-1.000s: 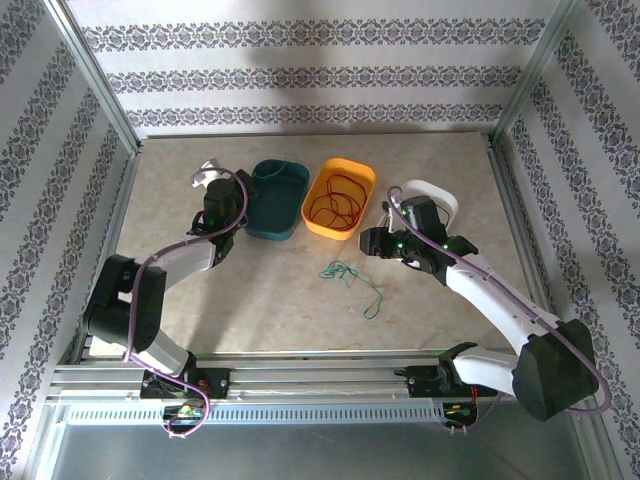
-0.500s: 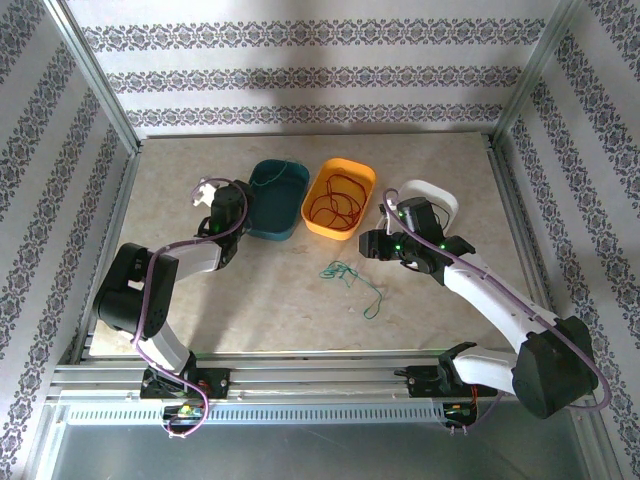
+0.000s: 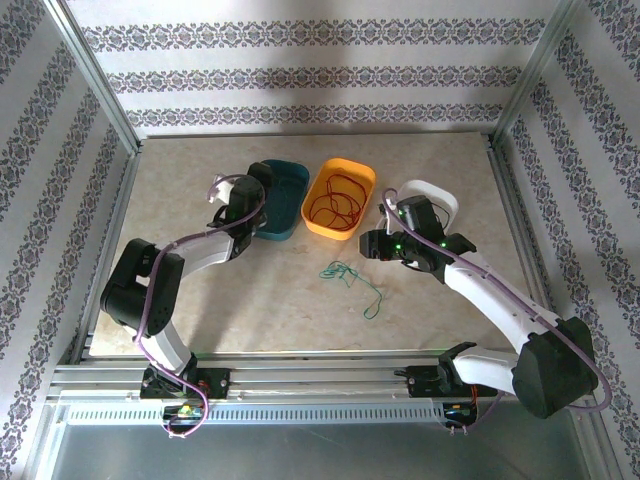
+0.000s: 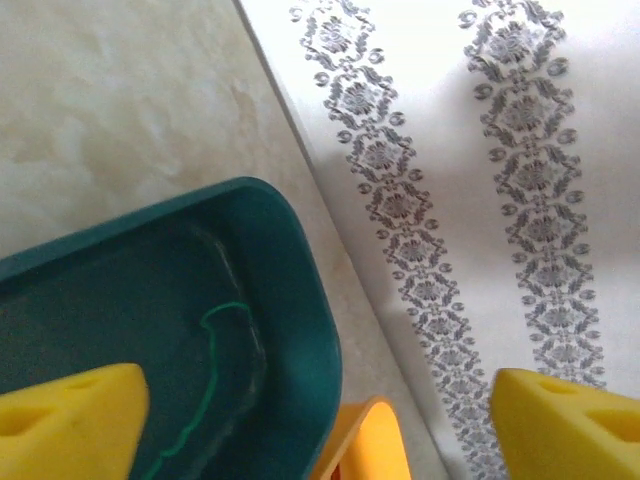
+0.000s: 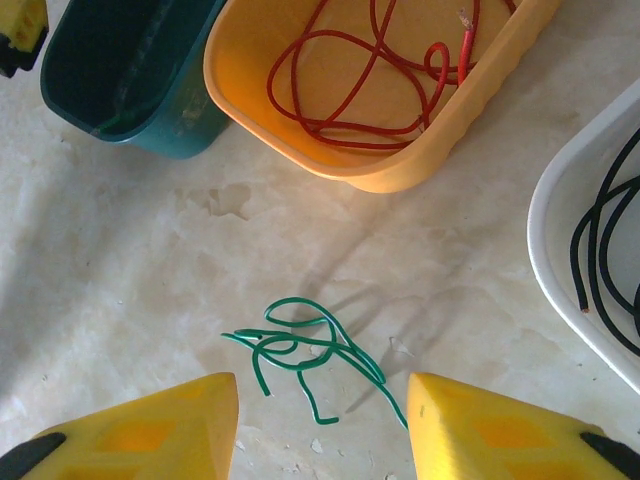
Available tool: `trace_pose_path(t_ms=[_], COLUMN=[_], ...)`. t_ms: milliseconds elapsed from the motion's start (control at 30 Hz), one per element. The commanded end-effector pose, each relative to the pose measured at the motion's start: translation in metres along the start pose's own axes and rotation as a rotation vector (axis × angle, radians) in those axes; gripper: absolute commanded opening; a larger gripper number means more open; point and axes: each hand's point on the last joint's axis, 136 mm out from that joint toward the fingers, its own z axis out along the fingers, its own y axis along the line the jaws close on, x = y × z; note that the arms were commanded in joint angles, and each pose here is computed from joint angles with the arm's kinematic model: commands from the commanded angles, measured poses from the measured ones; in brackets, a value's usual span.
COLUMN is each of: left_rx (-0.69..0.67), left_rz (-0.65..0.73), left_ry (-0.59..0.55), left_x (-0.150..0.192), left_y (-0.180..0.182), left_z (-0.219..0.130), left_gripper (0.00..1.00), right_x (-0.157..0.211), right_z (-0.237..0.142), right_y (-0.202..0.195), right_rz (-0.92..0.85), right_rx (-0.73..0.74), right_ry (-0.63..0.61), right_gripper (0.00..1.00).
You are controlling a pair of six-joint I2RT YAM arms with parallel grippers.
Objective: Untangle the cables
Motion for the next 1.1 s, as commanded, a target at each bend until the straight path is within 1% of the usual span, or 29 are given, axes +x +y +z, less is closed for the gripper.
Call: trace_pose_path(t_ms=[0, 33, 100, 200, 267, 367, 433, 500, 600, 633, 667, 733, 833, 967, 1067], left_rx=[-0.004, -0.006, -0.027, -0.036, -0.044, 0.017, 0.061, 0.134, 0.318, 0.358, 0.375, 0.36, 0.303, 0.278, 0.308], left_rz=[0.043, 0.075, 0.171, 0.384, 0.556, 0.843, 1.026, 1.151, 1.281, 1.337, 1.38, 1.48, 1.588, 1.614, 1.614], left_ry=[0.031, 0.044, 0.07, 0.118, 0.182, 0.356, 0.507, 0.645, 0.891, 0.952, 0.98, 0.985, 0.943, 0.874, 0.872], left_x=[0.005, 0.006, 0.009, 0.016, 0.03, 0.072, 0.11, 0.145, 0.2, 0.213, 0.221, 0.231, 0.233, 0.23, 0.234], left_y=[-0.016, -0.021, -0.026, -0.036, -0.036, -0.035, -0.022, -0.008, 0.012, 0.02, 0.026, 0.04, 0.055, 0.061, 0.064], left_z=[-0.009, -0.014, -0.025, -0.042, -0.053, -0.071, -0.086, -0.104, -0.141, -0.153, -0.159, -0.162, -0.155, -0.144, -0.143], left_gripper=[0.97, 0.99, 0.99, 0.99, 0.99, 0.99, 0.99, 1.0, 1.0, 1.0, 1.0, 0.99, 0.99, 0.99, 0.99], right_x=[-0.002, 0.0, 0.004, 0.016, 0.028, 0.047, 0.061, 0.075, 0.098, 0.106, 0.113, 0.127, 0.142, 0.159, 0.171], right_z=[-0.003, -0.003, -0.001, 0.004, 0.008, 0.013, 0.016, 0.02, 0.025, 0.027, 0.028, 0.03, 0.028, 0.026, 0.028], right_y=[0.004, 0.004, 0.003, 0.003, 0.004, -0.001, -0.005, -0.009, -0.013, -0.015, -0.018, -0.025, -0.04, -0.052, -0.052], right_rz=[-0.036, -0.039, -0.041, -0.044, -0.047, -0.038, -0.026, -0.019, -0.021, -0.017, -0.011, -0.008, -0.017, 0.019, 0.044], right_rx=[0.012, 0.017, 0.021, 0.024, 0.015, 0.039, 0.052, 0.064, 0.087, 0.099, 0.12, 0.167, 0.263, 0.323, 0.323], right_ry=[0.004, 0.01, 0.025, 0.066, 0.107, 0.168, 0.213, 0.255, 0.338, 0.373, 0.399, 0.457, 0.504, 0.547, 0.567], right_gripper=[0.48, 0.48, 0.48, 0.48, 0.48, 0.49, 0.49, 0.49, 0.49, 0.49, 0.49, 0.49, 0.49, 0.5, 0.5])
